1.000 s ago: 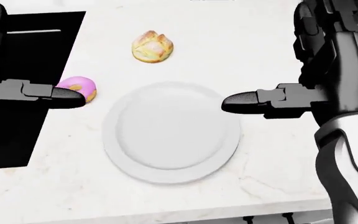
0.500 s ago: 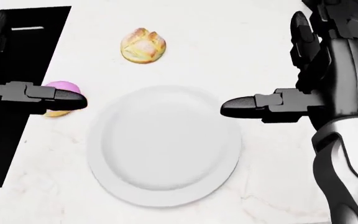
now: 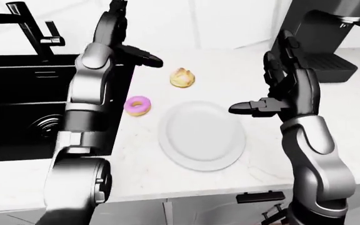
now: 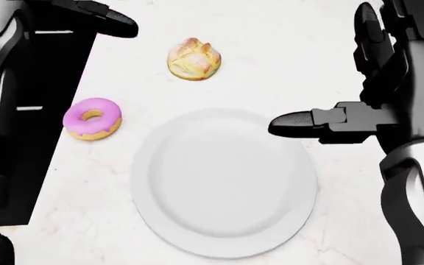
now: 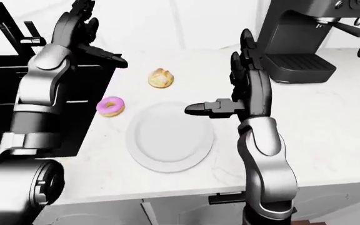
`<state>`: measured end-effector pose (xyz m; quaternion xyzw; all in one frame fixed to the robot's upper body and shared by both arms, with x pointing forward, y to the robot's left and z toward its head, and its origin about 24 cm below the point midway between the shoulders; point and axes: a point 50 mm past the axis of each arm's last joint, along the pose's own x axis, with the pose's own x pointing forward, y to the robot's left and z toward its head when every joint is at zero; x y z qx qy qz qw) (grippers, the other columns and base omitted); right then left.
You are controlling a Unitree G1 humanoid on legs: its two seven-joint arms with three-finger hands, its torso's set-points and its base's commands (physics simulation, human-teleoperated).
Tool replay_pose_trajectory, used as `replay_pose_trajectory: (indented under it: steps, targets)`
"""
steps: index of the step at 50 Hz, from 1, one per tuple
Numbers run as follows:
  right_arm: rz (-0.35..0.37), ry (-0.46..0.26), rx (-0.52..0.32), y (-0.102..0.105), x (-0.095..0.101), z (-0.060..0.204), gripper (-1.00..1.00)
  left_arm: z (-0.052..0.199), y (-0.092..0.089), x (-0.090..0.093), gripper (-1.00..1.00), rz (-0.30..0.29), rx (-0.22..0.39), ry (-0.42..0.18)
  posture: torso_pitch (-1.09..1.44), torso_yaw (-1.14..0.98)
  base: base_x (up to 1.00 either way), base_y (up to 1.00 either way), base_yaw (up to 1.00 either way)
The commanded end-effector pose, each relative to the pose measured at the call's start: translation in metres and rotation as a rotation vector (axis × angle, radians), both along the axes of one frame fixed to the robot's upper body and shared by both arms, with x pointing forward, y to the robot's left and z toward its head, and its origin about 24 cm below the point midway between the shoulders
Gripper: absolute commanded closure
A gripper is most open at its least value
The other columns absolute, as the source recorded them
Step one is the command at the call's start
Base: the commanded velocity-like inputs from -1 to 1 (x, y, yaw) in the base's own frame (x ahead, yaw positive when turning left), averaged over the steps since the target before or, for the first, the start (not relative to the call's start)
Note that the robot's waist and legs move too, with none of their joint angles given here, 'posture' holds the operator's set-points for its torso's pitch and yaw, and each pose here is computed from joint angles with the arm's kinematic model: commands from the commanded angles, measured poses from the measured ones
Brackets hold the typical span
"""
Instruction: Place the pastries on the plates.
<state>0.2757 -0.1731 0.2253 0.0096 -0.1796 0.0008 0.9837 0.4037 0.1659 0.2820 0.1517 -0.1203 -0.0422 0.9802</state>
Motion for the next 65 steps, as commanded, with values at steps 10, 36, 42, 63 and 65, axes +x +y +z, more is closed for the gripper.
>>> replay_pose_trajectory:
  steps: [10,36,42,63,65]
  targets:
    - [-0.050,-0.094,-0.003,-0.009,-0.014,0.021,-1.00,0.048,-0.043,0.022,-1.00,-0.084,0.003,-0.092,0.00,0.00,0.00,0.00,0.00]
    - [-0.093,-0.141,-0.007,-0.028,-0.048,0.049,-1.00,0.027,-0.059,0.027,-1.00,-0.033,0.032,-0.015,0.13,0.00,0.00,0.00,0.00]
    - [-0.099,-0.134,-0.006,-0.028,-0.047,0.045,-1.00,0.031,-0.062,0.026,-1.00,-0.038,0.068,-0.015,0.17,0.00,0.00,0.00,0.00]
    - [-0.152,-0.164,0.016,-0.041,-0.059,0.054,-1.00,0.047,-0.075,0.022,-1.00,-0.030,0.163,-0.066,0.33,0.00,0.00,0.00,0.00]
    - [-0.160,-0.165,0.016,-0.042,-0.060,0.054,-1.00,0.046,-0.077,0.022,-1.00,-0.032,0.166,-0.062,0.34,0.00,0.00,0.00,0.00]
